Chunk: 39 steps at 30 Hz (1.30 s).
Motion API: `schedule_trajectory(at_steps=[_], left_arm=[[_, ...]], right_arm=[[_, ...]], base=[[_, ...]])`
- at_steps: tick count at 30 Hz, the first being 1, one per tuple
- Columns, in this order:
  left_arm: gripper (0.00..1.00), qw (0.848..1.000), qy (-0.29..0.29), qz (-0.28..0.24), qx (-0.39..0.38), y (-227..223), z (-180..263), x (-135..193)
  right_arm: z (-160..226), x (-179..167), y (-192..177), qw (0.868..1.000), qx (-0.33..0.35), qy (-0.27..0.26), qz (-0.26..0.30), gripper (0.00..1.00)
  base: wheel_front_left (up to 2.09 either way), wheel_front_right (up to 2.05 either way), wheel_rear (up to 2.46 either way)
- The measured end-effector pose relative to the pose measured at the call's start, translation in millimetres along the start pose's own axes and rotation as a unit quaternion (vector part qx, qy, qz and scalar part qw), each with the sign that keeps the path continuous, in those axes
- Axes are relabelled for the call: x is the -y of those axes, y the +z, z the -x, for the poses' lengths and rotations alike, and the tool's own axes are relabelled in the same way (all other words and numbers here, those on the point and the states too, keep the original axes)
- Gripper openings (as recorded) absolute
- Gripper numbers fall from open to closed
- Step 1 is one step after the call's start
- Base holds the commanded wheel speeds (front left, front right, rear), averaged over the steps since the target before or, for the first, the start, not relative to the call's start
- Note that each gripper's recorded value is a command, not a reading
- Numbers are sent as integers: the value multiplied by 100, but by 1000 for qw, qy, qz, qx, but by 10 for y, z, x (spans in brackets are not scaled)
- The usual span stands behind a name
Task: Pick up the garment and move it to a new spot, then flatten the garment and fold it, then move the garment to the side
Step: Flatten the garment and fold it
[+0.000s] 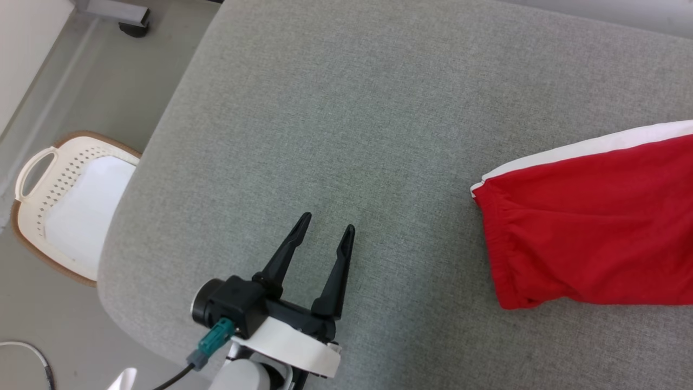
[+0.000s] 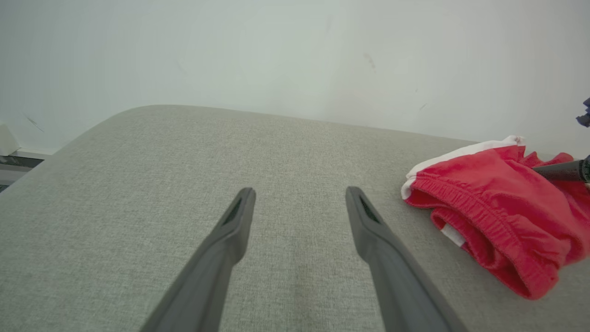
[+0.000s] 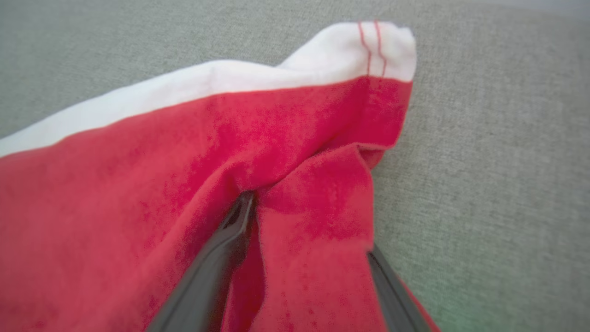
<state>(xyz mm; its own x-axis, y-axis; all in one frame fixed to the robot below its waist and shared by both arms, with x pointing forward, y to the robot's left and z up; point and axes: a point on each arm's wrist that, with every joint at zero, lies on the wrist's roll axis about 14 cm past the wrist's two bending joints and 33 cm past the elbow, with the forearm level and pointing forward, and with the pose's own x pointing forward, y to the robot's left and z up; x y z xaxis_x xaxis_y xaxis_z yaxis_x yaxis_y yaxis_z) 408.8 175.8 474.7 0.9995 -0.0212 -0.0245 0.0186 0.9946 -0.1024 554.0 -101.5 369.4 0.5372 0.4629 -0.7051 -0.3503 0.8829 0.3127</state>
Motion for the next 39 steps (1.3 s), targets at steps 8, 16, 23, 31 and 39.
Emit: schedule_trajectory(at_steps=[8, 16, 23, 31, 39], left_arm=[[100, 1000, 5, 0, -3, -35, 65, -31], [100, 1000, -10, -1, -8, -74, 252, 26], [100, 1000, -26, 8, 1, -21, 335, 127], [100, 999, -40, 17, 4, -14, 339, 230], [100, 999, -36, 25, -2, -49, 364, 230]], right_arm=[[129, 74, -21, 999, 35, -17, -15, 0], [693, 469, -190, 993, 73, -74, -61, 0], [1356, 848, -48, 974, 161, -133, -93, 0], [1578, 794, 216, 967, 202, -132, -82, 0], [1193, 44, 196, 985, 161, -49, -39, 0]], base=[[0, 0, 0], [0, 0, 0], [0, 0, 0], [0, 0, 0], [0, 0, 0]])
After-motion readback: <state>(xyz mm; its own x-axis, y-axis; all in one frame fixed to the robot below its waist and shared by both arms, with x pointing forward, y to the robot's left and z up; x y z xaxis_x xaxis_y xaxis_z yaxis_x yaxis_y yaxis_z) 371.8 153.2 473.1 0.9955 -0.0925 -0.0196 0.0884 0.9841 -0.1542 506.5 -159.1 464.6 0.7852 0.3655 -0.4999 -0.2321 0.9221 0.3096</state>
